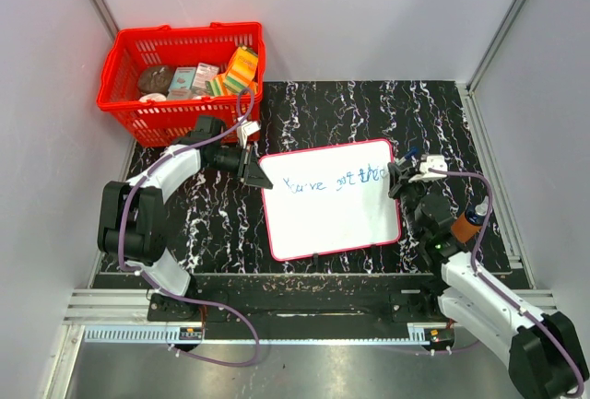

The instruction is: Write a sentence on the whiteboard

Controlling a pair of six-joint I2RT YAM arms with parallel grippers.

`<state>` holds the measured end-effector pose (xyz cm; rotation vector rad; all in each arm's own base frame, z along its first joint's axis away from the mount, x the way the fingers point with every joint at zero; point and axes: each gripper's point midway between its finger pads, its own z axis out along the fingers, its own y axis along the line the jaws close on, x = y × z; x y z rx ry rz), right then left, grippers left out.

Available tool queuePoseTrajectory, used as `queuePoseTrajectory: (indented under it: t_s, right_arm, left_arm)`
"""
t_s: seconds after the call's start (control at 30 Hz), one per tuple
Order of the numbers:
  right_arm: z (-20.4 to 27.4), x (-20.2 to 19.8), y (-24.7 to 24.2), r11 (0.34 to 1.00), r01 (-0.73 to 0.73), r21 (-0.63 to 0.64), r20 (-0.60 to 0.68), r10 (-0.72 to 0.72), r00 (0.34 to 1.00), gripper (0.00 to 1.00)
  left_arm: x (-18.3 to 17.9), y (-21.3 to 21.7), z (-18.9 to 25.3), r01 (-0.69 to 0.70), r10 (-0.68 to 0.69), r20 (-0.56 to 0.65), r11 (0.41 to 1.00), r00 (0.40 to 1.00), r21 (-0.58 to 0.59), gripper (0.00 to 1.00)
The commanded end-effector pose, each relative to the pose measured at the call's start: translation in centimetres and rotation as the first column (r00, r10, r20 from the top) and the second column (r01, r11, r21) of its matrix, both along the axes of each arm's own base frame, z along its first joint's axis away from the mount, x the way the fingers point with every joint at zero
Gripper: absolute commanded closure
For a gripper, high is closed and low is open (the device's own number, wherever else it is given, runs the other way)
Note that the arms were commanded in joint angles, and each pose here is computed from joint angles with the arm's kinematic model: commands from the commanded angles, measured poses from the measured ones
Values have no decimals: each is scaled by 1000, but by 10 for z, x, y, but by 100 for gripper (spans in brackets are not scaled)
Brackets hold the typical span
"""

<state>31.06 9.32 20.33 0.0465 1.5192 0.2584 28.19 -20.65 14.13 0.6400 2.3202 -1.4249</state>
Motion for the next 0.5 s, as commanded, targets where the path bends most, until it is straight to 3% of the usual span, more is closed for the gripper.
queuePoseTrajectory:
  t_s: [0.0, 0.47]
  right_arm:
    - [-1, -3, -12, 999, 52, 11, -7, -52, 999, 100]
    - [-13, -4, 3, 999, -17, 44, -37, 19, 999, 100]
  left_arm:
    - [38, 23, -24, -76, 19, 259, 974, 966, 212, 100]
    - [38, 23, -24, -75, 17, 261, 973, 965, 216, 100]
